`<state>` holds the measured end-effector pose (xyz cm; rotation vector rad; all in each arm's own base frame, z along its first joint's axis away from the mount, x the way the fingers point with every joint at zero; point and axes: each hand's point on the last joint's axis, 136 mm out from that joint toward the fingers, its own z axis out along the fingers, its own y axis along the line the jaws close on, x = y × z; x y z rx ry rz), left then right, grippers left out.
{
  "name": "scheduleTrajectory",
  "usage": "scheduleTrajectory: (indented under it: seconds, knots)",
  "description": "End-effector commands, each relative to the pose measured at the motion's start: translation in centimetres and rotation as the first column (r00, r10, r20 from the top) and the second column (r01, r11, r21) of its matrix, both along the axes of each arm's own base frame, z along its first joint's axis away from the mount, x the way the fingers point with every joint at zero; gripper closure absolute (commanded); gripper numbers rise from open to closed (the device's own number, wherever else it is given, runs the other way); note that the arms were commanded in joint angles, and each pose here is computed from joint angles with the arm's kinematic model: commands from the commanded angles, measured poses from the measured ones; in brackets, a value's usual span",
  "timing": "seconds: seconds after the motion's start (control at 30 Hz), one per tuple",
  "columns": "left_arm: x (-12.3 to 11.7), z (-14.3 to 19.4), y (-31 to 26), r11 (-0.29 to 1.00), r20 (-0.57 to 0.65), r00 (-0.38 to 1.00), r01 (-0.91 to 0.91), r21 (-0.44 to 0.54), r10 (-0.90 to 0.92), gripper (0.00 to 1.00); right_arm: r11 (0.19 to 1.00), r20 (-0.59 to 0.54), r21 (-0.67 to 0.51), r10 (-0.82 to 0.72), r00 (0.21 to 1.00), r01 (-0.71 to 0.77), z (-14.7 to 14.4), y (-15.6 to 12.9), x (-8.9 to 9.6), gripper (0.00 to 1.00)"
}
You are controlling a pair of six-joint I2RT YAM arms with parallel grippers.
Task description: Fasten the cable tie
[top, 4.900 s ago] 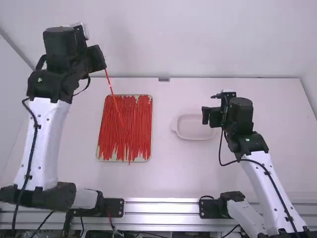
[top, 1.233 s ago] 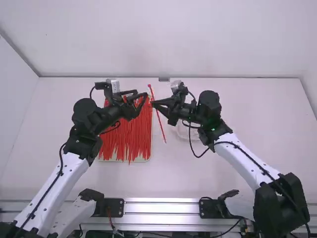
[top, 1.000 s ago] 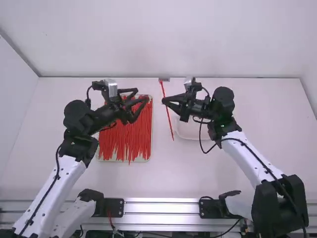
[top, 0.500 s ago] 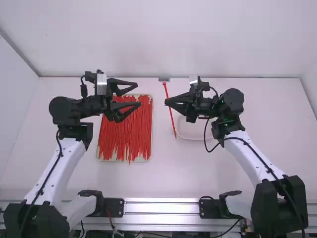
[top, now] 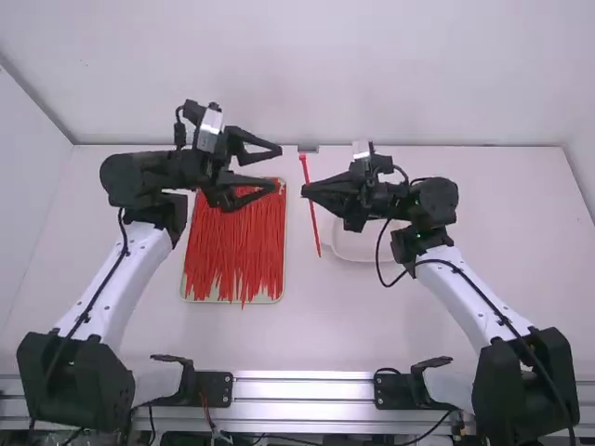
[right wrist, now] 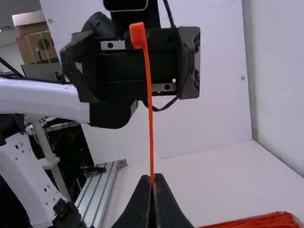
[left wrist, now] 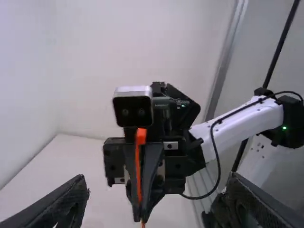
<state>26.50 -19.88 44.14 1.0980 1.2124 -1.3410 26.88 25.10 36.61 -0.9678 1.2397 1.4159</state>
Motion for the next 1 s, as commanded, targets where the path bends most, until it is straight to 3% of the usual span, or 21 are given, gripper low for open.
scheduleTrajectory:
  seconds: [0.0, 0.17, 0.53, 0.97]
  knots:
    - [-1.1, 1.2, -0.8, 0.999, 0.042, 0.998, 0.046, 0.009, -0.046, 0.25, 0.999, -0.008, 0.026, -0.019, 1.000, 0.019, 1.4, 0.0, 0.3, 1.00]
    - [-0.8, 1.8, -1.3, 0.998, 0.047, 0.997, 0.058, 0.007, -0.059, 0.27, 0.999, 0.015, 0.034, 0.014, 1.000, -0.015, 1.7, 0.8, -0.7, 1.00]
    - [0.6, 0.6, -2.0, 0.999, -0.003, 0.999, 0.049, 0.011, -0.049, 0.32, 0.998, 0.009, 0.055, 0.008, 1.000, -0.008, 2.3, 0.8, -0.7, 1.00]
    - [0.3, 1.1, -2.9, 0.998, -0.001, 0.999, 0.055, -0.012, -0.055, 0.57, 0.997, 0.023, 0.064, 0.030, 0.999, -0.032, 2.5, 1.4, -1.4, 1.00]
